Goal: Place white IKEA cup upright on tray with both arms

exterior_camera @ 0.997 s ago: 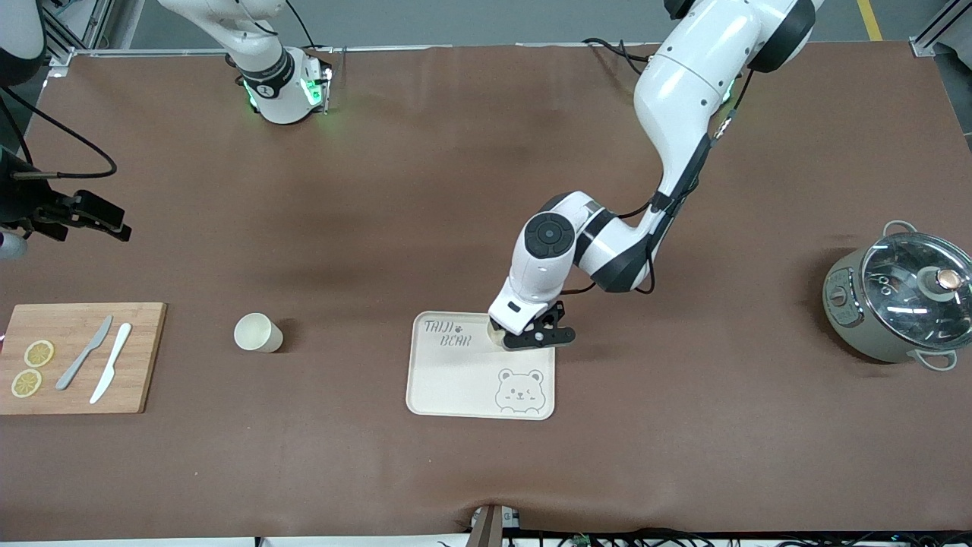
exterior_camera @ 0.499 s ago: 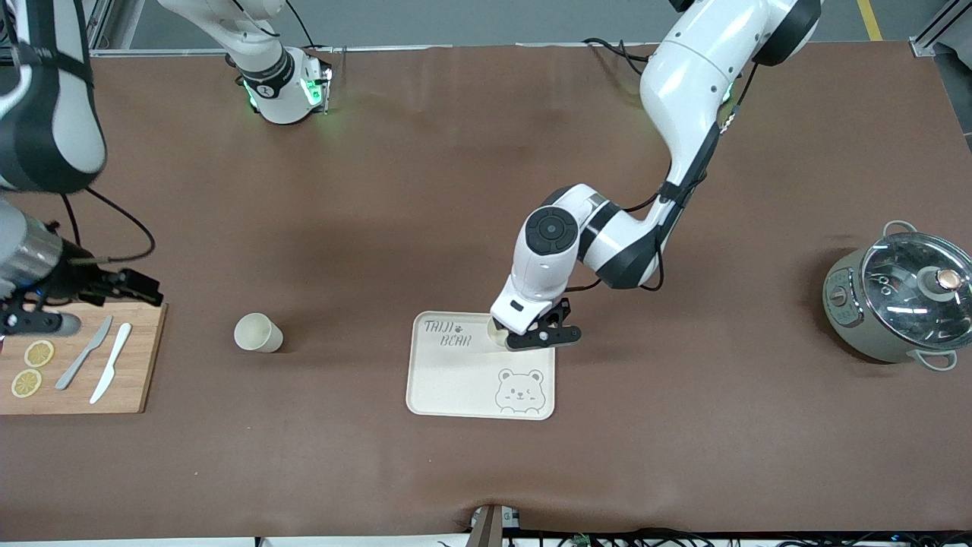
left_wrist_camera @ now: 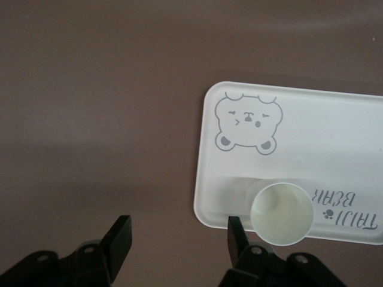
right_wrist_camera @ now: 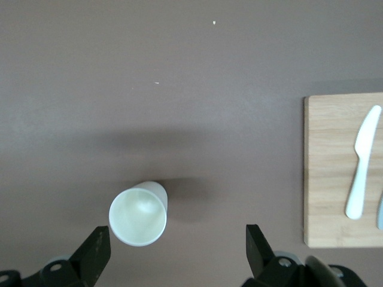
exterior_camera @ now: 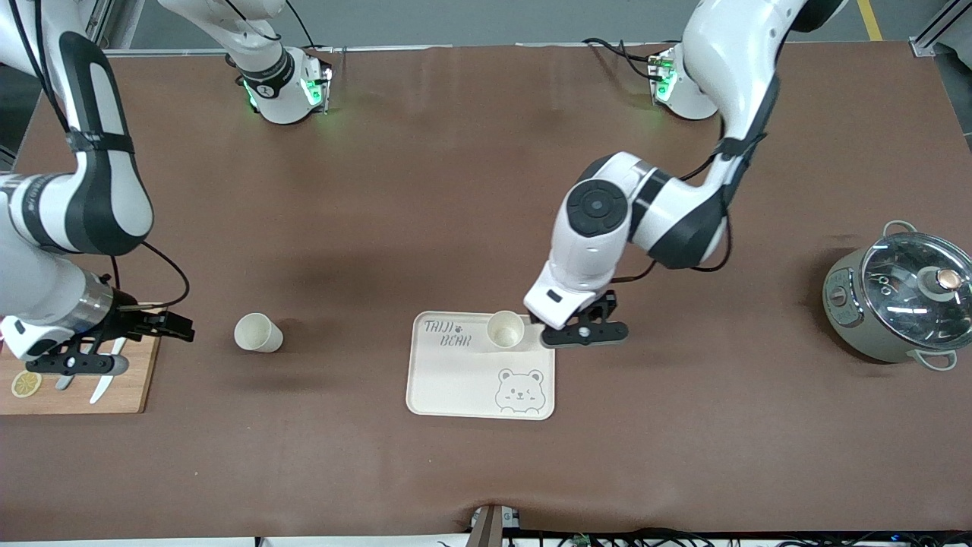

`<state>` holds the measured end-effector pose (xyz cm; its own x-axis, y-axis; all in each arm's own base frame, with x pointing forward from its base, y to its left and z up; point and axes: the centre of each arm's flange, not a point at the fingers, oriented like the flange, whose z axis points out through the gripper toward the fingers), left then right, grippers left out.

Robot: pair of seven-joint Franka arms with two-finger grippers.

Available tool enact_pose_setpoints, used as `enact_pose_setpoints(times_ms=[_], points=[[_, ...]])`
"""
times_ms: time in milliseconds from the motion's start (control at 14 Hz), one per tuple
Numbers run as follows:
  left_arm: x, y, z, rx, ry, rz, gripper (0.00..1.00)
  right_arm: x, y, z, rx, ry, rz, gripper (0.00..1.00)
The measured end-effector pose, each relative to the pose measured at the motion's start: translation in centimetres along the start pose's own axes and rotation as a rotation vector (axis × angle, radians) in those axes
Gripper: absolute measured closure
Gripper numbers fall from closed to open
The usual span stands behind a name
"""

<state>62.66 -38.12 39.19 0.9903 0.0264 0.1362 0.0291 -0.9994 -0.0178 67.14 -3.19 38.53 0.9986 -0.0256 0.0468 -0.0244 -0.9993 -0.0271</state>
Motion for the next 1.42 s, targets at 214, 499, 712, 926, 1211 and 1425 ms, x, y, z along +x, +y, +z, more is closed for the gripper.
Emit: enact_pose_setpoints(times_ms=[214, 499, 712, 926, 1211, 1425], points=[[1.9, -4.6, -3.6, 0.010, -0.005, 0.031, 0.11, -0.7, 0.0, 3.3, 0.001, -0.001, -0.002, 0.00], [3.9, -10.3, -5.9, 0.020, -0.022, 0.092, 0.08, -1.4, 0.0, 5.5, 0.001, -0.015, -0.002, 0.00], [4.9, -13.5, -6.6, 0.025, -0.030, 0.119, 0.05, -1.5, -0.3, 6.2, 0.002, -0.022, -0.006, 0.00], [5.8, -16.9, -7.6, 0.035, -0.036, 0.145, 0.03, -1.4, -0.8, 7.4, 0.004, -0.026, -0.014, 0.00], [7.0, -22.6, -8.5, 0.049, -0.050, 0.169, 0.00, -1.3, -1.0, 9.4, 0.004, -0.033, -0.020, 0.00], [7.9, -26.6, -8.3, 0.053, -0.059, 0.183, 0.00, -1.5, -1.0, 10.9, -0.008, -0.053, -0.032, 0.00]])
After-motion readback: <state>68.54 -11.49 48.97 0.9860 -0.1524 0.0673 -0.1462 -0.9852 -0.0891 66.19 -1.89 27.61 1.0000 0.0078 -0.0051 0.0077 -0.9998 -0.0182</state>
